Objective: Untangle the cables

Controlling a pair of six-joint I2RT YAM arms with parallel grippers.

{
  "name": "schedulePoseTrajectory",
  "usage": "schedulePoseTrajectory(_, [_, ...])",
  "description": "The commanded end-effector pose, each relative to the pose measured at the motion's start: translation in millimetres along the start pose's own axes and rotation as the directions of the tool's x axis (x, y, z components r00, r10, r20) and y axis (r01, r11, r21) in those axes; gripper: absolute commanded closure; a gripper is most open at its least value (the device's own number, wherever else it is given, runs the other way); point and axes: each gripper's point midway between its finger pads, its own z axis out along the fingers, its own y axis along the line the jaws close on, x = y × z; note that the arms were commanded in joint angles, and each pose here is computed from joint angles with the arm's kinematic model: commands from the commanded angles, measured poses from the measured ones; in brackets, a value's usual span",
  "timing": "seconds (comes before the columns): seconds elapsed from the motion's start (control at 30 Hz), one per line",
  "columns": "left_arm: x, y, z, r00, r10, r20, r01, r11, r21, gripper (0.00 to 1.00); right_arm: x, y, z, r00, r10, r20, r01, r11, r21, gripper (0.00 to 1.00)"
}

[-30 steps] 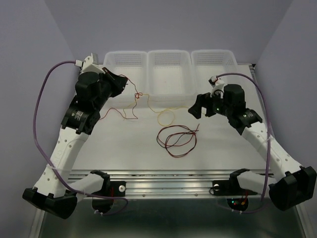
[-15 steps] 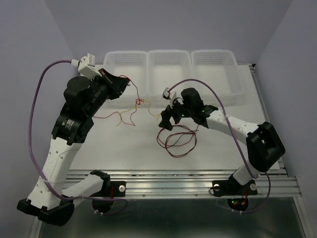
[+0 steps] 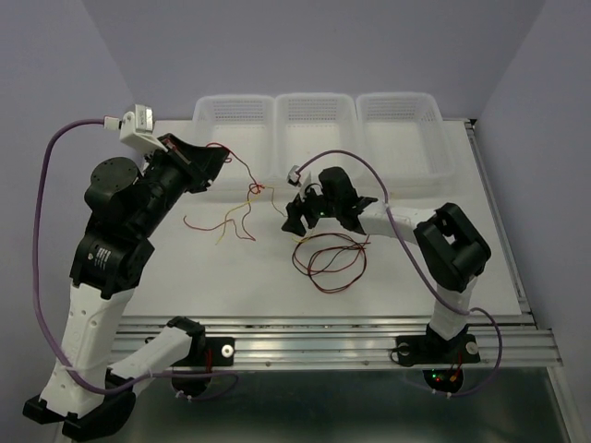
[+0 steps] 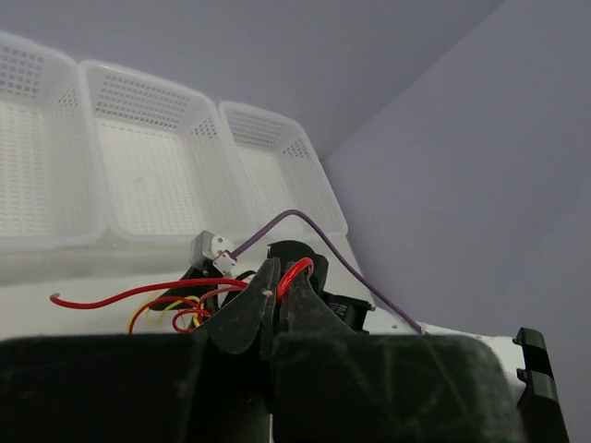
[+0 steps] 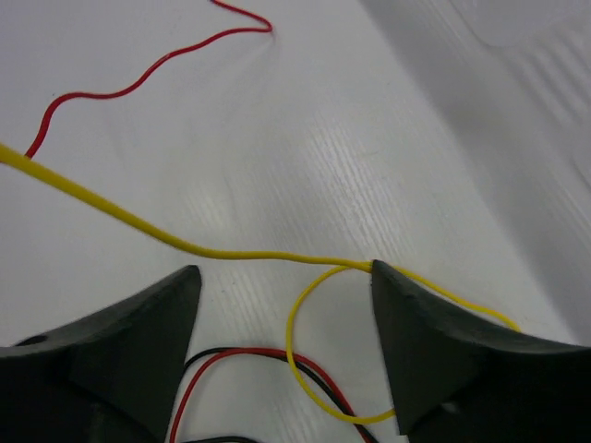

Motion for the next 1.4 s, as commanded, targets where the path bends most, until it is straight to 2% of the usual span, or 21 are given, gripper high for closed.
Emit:
schedulePoseTrajectory(0.0, [-27, -21, -11, 0.998, 0.032, 0.058, -0.034, 0.999, 0.036, 1.0, -36, 6, 8, 0.989, -0.041, 0.145, 0.042, 0.999, -0.002, 0.46])
schedulePoseTrajectory(0.03, [-34, -20, -12, 0.996, 0.038, 0.077, -0.039, 0.999, 0.011, 1.0, -34, 3, 7, 0.991, -0.032, 0.131, 0.03, 0.999, 0.018, 0.57])
schedulePoseTrajectory(0.07, [-43, -25, -16, 0.994, 0.053, 0.096, -0.055, 0.998, 0.016, 1.0, -34, 2, 5, 0.991, -0.027, 0.132, 0.023, 0.999, 0.032, 0.75])
schedulePoseTrajectory(0.1, [-47, -27, -19, 0.993, 0.054, 0.109, -0.056, 0.998, 0.018, 1.0, -36, -1, 2, 0.99, -0.021, 0.138, 0.013, 0.998, 0.054, 0.8])
schedulePoseTrajectory(0.17, [-49, -23, -19, 0.991, 0.055, 0.125, -0.055, 0.998, -0.002, 1.0, -50, -6, -9, 0.985, -0.024, 0.17, 0.005, 0.993, 0.114, 0.99])
schedulePoseTrajectory(0.27, [-45, -15, -17, 0.992, 0.046, 0.118, -0.042, 0.999, -0.032, 1.0, -68, -6, -31, 0.976, -0.045, 0.215, 0.006, 0.984, 0.178, 0.99])
schedulePoseTrajectory(0.37, [-44, -18, -15, 0.994, 0.049, 0.102, -0.047, 0.999, -0.021, 1.0, -77, 8, -45, 0.971, -0.074, 0.225, 0.041, 0.988, 0.148, 0.99])
schedulePoseTrajectory(0.53, [-50, -31, -13, 0.994, 0.053, 0.092, -0.055, 0.998, 0.017, 1.0, -53, 6, -47, 0.984, -0.031, 0.176, 0.001, 0.986, 0.167, 0.99])
schedulePoseTrajectory(0.6, [-57, -41, -16, 0.993, 0.057, 0.104, -0.062, 0.997, 0.044, 1.0, -42, 3, -42, 0.989, -0.008, 0.145, -0.017, 0.985, 0.171, 0.9])
schedulePoseTrajectory(0.63, [-59, -43, -16, 0.993, 0.058, 0.108, -0.063, 0.997, 0.05, 1.0, -36, 4, -41, 0.992, 0.002, 0.128, -0.022, 0.987, 0.159, 0.71])
schedulePoseTrajectory(0.67, [-62, -46, -17, 0.992, 0.058, 0.112, -0.064, 0.996, 0.057, 1.0, -34, 11, -39, 0.993, 0.007, 0.121, -0.021, 0.993, 0.115, 0.44])
schedulePoseTrajectory(0.7, [-62, -46, -16, 0.993, 0.055, 0.108, -0.061, 0.996, 0.058, 1.0, -29, 11, -36, 0.994, 0.018, 0.108, -0.03, 0.994, 0.109, 0.38])
schedulePoseTrajectory(0.73, [-62, -48, -16, 0.993, 0.055, 0.106, -0.062, 0.996, 0.065, 1.0, -25, 10, -34, 0.995, 0.024, 0.097, -0.035, 0.993, 0.111, 0.25])
schedulePoseTrajectory(0.8, [-66, -50, -19, 0.992, 0.055, 0.115, -0.062, 0.996, 0.063, 1.0, -17, 3, -32, 0.997, 0.034, 0.073, -0.045, 0.989, 0.142, 0.14])
schedulePoseTrajectory(0.9, [-70, -51, -21, 0.991, 0.062, 0.122, -0.069, 0.996, 0.054, 1.0, -10, 4, -37, 0.998, 0.034, 0.047, -0.041, 0.987, 0.154, 0.11])
schedulePoseTrajectory(1.1, [-78, -54, -20, 0.989, 0.068, 0.134, -0.075, 0.996, 0.047, 1.0, -15, 13, -59, 0.997, 0.041, 0.071, -0.053, 0.984, 0.169, 0.06])
schedulePoseTrajectory(1.23, [-76, -55, -22, 0.989, 0.065, 0.132, -0.073, 0.996, 0.055, 1.0, 4, 14, -45, 0.993, 0.11, 0.05, -0.116, 0.983, 0.14, 0.06])
schedulePoseTrajectory(1.3, [-74, -54, -22, 0.99, 0.06, 0.128, -0.068, 0.996, 0.055, 1.0, 9, 20, -32, 0.988, 0.151, 0.037, -0.154, 0.985, 0.077, 0.07])
schedulePoseTrajectory(1.37, [-73, -53, -23, 0.99, 0.057, 0.131, -0.065, 0.996, 0.057, 1.0, 0, 25, -23, 0.985, 0.15, 0.08, -0.154, 0.987, 0.04, 0.08])
